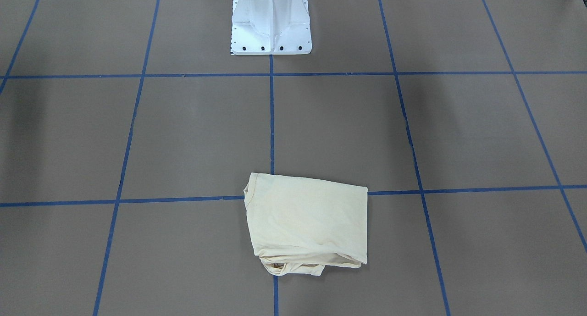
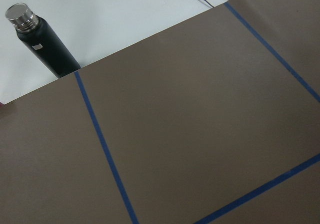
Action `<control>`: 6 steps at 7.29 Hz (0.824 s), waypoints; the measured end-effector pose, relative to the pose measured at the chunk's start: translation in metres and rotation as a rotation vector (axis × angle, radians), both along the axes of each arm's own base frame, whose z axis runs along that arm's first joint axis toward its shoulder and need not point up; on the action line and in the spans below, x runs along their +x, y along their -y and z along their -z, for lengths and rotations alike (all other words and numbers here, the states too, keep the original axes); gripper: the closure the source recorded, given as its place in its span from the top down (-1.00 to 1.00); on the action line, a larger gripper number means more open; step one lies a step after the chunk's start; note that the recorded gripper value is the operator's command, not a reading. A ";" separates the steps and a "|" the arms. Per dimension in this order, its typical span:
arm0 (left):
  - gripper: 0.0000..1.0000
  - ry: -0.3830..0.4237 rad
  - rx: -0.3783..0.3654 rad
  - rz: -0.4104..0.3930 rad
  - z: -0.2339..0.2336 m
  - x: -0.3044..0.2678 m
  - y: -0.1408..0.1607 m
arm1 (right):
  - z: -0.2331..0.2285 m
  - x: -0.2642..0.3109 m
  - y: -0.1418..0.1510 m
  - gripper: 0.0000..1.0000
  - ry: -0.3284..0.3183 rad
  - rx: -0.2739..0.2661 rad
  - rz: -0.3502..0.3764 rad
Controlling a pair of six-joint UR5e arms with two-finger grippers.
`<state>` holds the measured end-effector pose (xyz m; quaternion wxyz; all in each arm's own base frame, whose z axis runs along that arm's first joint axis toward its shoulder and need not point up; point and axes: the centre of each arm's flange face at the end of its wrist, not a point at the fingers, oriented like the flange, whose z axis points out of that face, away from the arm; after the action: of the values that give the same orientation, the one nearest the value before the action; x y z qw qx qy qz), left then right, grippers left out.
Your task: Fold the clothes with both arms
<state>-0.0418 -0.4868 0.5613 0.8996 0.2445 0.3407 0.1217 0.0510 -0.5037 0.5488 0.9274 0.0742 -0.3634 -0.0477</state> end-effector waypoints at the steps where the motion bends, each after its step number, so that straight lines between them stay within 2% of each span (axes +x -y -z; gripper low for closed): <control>1: 1.00 0.001 -0.027 -0.002 -0.011 0.000 -0.008 | -0.005 -0.006 -0.006 1.00 -0.001 -0.010 0.013; 3: 1.00 -0.016 -0.086 -0.007 -0.022 -0.001 -0.018 | -0.030 -0.018 -0.016 1.00 -0.005 -0.054 0.040; 5: 1.00 -0.065 -0.162 -0.015 -0.024 -0.005 -0.036 | -0.034 -0.026 -0.019 1.00 0.001 -0.061 0.056; 6: 1.00 -0.075 -0.171 -0.006 -0.023 -0.010 -0.040 | -0.036 -0.027 -0.020 1.00 0.004 -0.064 0.060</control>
<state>-0.0516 -0.4464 0.5844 0.9035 0.1703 0.3838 0.0858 0.0238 -0.4839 0.5845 0.9268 0.0338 -0.3685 -0.0637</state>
